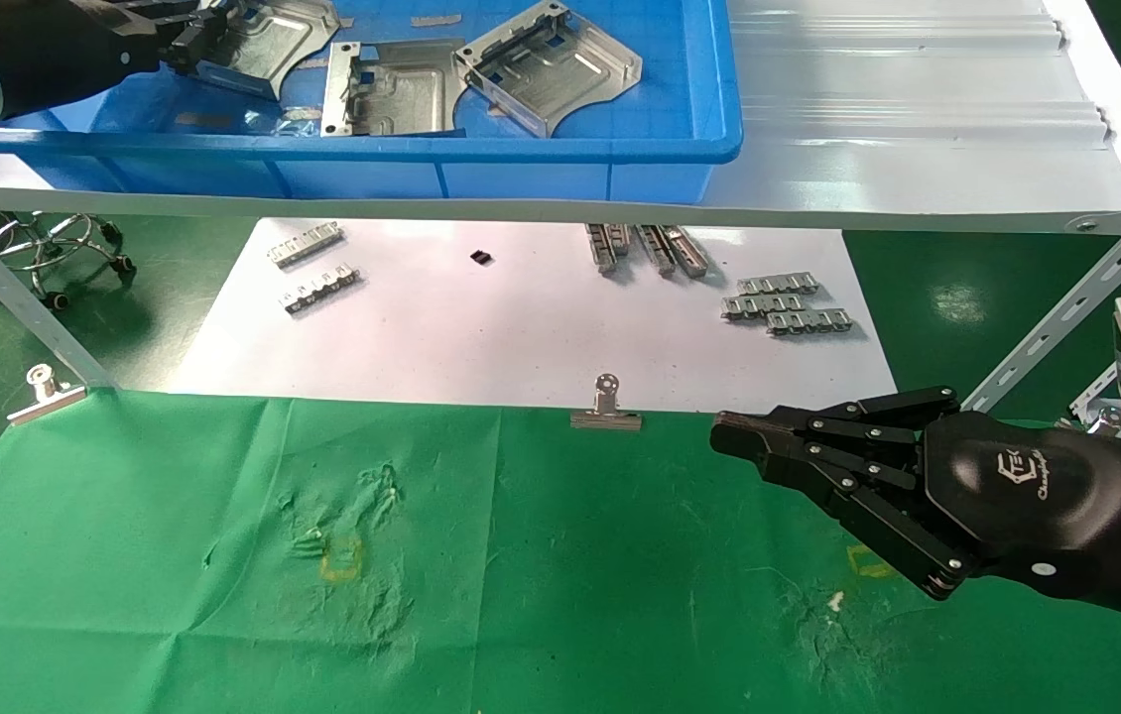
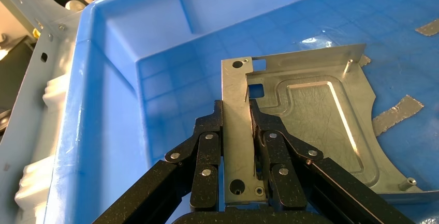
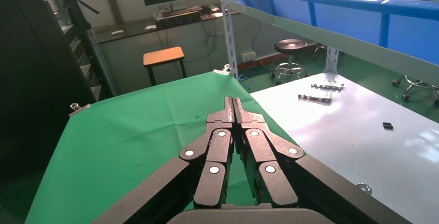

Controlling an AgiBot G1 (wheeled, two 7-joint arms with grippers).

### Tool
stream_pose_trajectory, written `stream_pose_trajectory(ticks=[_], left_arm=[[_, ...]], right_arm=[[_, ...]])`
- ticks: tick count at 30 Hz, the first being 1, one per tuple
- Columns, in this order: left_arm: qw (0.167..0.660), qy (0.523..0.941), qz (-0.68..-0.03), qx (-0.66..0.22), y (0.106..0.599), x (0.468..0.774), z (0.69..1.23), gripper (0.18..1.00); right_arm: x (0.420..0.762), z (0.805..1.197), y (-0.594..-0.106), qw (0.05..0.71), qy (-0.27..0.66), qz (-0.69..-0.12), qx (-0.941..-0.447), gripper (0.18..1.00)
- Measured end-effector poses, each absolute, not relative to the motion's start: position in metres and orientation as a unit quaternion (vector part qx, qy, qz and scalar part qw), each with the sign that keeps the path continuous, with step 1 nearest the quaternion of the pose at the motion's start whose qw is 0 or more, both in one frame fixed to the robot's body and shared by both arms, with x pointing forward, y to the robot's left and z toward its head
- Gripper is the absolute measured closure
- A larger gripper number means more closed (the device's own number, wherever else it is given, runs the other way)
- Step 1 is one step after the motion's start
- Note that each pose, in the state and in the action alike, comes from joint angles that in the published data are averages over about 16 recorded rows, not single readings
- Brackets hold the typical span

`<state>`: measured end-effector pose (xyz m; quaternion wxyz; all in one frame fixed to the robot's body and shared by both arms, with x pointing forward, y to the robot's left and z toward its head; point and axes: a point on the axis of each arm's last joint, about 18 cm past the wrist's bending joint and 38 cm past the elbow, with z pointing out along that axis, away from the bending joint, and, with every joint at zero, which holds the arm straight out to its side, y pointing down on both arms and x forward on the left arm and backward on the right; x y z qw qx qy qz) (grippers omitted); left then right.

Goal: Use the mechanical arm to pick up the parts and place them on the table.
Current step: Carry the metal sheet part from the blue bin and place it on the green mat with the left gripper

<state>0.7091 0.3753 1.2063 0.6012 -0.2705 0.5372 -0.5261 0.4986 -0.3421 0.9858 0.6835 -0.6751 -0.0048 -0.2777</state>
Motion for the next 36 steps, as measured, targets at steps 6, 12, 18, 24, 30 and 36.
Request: stream_pose_trajectory(ticks=[6, 12, 18, 24, 30, 36], left_arm=[[0.601, 0.525, -0.543, -0.262, 0.377, 0.701, 1.219, 0.912], [0.590, 0.523, -0.570, -0.229, 0.375, 0.684, 1.233, 0.917], [0.567, 0.550, -0.593, -0.157, 0.370, 0.657, 1.236, 0.917], [0.533, 0.595, -0.599, -0.056, 0.364, 0.622, 1.219, 0.918], [0.509, 0.634, -0.581, 0.038, 0.364, 0.592, 1.191, 0.918], [0.500, 0.664, -0.546, 0.109, 0.366, 0.575, 1.157, 0.918]], right_arm=[[0.499, 0.986, -0.342, 0.683, -0.005, -0.278, -0.675, 0.987], [0.499, 0.986, -0.342, 0.683, -0.005, -0.278, -0.675, 0.987], [0.499, 0.986, -0.342, 0.683, -0.005, -0.278, -0.675, 0.987], [0.499, 0.986, -0.342, 0.683, -0.005, -0.278, -0.675, 0.987], [0.499, 0.986, -0.342, 0.683, -0.005, -0.278, -0.675, 0.987], [0.499, 0.986, -0.342, 0.683, -0.005, -0.278, -0.675, 0.987]])
